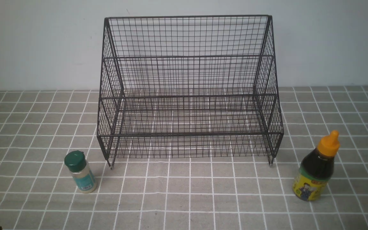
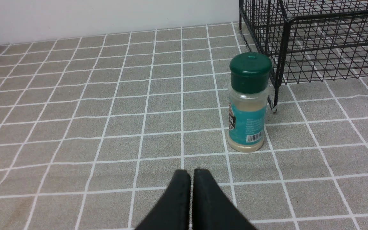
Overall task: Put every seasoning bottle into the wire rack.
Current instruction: Use the right arm to grab the condiment bottle closest to it, then use the right arm to put the condiment bottle back on the shelf, then use the left arm to grab the condiment bottle closest to it
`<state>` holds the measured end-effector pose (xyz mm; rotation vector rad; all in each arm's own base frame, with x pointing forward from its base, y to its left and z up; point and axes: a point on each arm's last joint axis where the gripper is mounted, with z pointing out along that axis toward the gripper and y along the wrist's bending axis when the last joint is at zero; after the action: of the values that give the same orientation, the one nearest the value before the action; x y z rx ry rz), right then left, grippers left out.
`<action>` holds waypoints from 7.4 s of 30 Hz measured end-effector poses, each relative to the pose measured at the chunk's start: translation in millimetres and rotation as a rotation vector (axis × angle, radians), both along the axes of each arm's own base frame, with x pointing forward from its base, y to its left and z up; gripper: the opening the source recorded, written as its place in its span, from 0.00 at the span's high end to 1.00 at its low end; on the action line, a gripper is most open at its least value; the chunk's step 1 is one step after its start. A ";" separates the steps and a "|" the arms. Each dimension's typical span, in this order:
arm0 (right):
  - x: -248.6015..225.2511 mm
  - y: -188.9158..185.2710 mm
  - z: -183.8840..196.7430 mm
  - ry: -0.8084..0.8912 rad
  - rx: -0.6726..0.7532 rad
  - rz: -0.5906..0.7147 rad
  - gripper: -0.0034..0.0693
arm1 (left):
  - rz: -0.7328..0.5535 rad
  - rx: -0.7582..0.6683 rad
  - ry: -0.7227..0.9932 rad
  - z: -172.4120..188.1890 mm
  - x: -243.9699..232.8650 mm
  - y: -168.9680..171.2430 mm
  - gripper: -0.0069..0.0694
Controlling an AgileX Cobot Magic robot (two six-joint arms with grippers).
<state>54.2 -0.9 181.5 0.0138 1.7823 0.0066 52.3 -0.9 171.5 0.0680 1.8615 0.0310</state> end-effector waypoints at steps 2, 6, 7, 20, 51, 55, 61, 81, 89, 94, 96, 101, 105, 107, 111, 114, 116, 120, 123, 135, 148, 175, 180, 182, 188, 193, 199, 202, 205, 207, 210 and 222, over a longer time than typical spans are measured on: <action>0.0 0.0 0.0 0.000 0.000 0.000 0.97 | 0.000 0.000 0.000 0.0 0.0 0.0 0.92; 0.0 0.0 0.0 0.000 0.000 0.000 0.97 | 0.000 0.000 0.000 0.0 0.0 0.0 0.92; 0.0 0.0 0.0 0.000 0.000 0.000 0.97 | 0.000 0.000 0.000 0.0 0.0 0.0 0.92; 0.0 0.0 0.0 0.000 0.000 0.000 0.97 | 0.000 0.000 0.000 0.0 0.0 0.0 0.92; -2.5 8.8 160.8 -0.241 0.460 0.062 0.97 | 0.000 0.000 0.001 -0.1 0.0 0.0 0.92; 32.8 15.0 191.9 0.151 0.260 0.089 0.97 | 0.000 0.000 0.002 -0.2 -0.1 0.0 0.92; 97.7 20.3 203.2 0.580 0.166 0.137 0.96 | 0.000 0.000 0.003 -0.2 -0.1 0.0 0.92; 218.2 37.5 135.3 0.936 0.107 0.260 0.15 | 0.000 0.000 0.004 -0.3 -0.1 0.0 0.92; 239.1 62.4 105.6 0.987 0.042 0.251 0.12 | 0.000 0.000 0.004 -0.3 -0.1 0.0 0.92; 252.0 59.5 80.9 1.063 0.005 0.201 0.16 | 0.000 0.000 0.003 0.0 -0.1 0.0 0.92; 254.3 59.7 75.9 1.077 0.004 0.198 0.22 | 0.000 0.000 0.003 0.0 -0.1 0.0 0.92; 256.5 60.6 73.1 1.089 0.002 0.207 0.55 | 0.000 0.000 0.003 0.0 -0.1 0.0 0.92; 253.3 59.3 90.8 1.118 -0.033 0.226 0.52 | 0.000 0.000 0.003 0.0 -0.1 0.0 0.92; 249.5 58.9 116.0 1.083 -0.036 0.234 0.52 | 0.000 0.000 0.003 0.0 -0.1 0.0 0.92; 238.1 62.2 181.0 0.894 -0.044 0.260 0.52 | 0.000 0.000 0.003 0.0 -0.1 0.0 0.92; 224.6 76.5 225.6 0.745 -0.062 0.319 0.52 | 0.000 0.000 0.003 0.0 -0.1 0.0 0.92; 219.4 86.4 242.6 0.691 -0.069 0.359 0.52 | 0.000 0.000 0.003 0.0 -0.1 0.0 0.92; 220.2 119.2 259.3 0.647 -0.086 0.469 0.52 | 0.000 0.000 0.003 0.0 -0.1 0.0 0.92; 241.2 144.5 246.9 0.683 -0.103 0.515 0.52 | 0.000 0.000 0.003 0.0 -0.1 0.0 0.92; 306.6 175.1 175.6 0.847 -0.158 0.494 0.53 | 0.000 0.000 0.004 -0.1 -0.1 0.0 0.92; 329.0 185.8 129.0 0.962 -0.146 0.461 0.52 | 0.000 0.000 0.004 -0.1 -0.1 0.0 0.92; -4.9 13.8 284.6 -0.108 0.133 0.322 0.97 | 0.000 0.000 0.006 -0.3 -0.2 0.0 0.92; -34.6 3.1 207.2 -0.295 0.180 0.362 0.97 | 0.000 0.000 0.006 -0.3 -0.2 0.0 0.92; -33.3 4.7 185.4 -0.309 0.206 0.371 0.97 | 0.000 0.000 0.006 -0.3 -0.2 0.0 0.92; -39.0 5.0 140.3 -0.449 0.282 0.407 0.97 | 0.000 0.000 0.006 -0.3 -0.2 0.0 0.92; -35.1 7.4 131.4 -0.448 0.282 0.413 0.97 | 0.004 0.000 0.007 -0.4 -0.2 0.2 0.92; -33.2 7.2 124.9 -0.376 0.266 0.398 0.97 | 0.005 0.000 0.007 -0.4 -0.2 0.3 0.92; -31.8 7.2 120.4 -0.341 0.253 0.390 0.97 | 0.005 0.000 0.007 -0.4 -0.2 0.3 0.92; -28.6 8.8 112.4 -0.316 0.236 0.390 0.97 | 0.005 0.000 0.007 -0.4 -0.2 0.3 0.92; -25.9 11.2 104.5 -0.295 0.222 0.400 0.97 | 0.005 0.000 0.007 -0.4 -0.2 0.3 0.92; -23.4 14.0 96.5 -0.277 0.199 0.417 0.97 | 0.005 0.000 0.007 -0.4 -0.2 0.3 0.92; -3.4 8.7 32.3 -0.127 0.065 0.153 0.97 | 0.005 0.000 0.007 -0.4 -0.2 0.3 0.92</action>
<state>50.8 7.8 213.8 -0.0743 1.6514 0.1719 52.2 -0.6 171.1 0.0634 1.8691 0.0345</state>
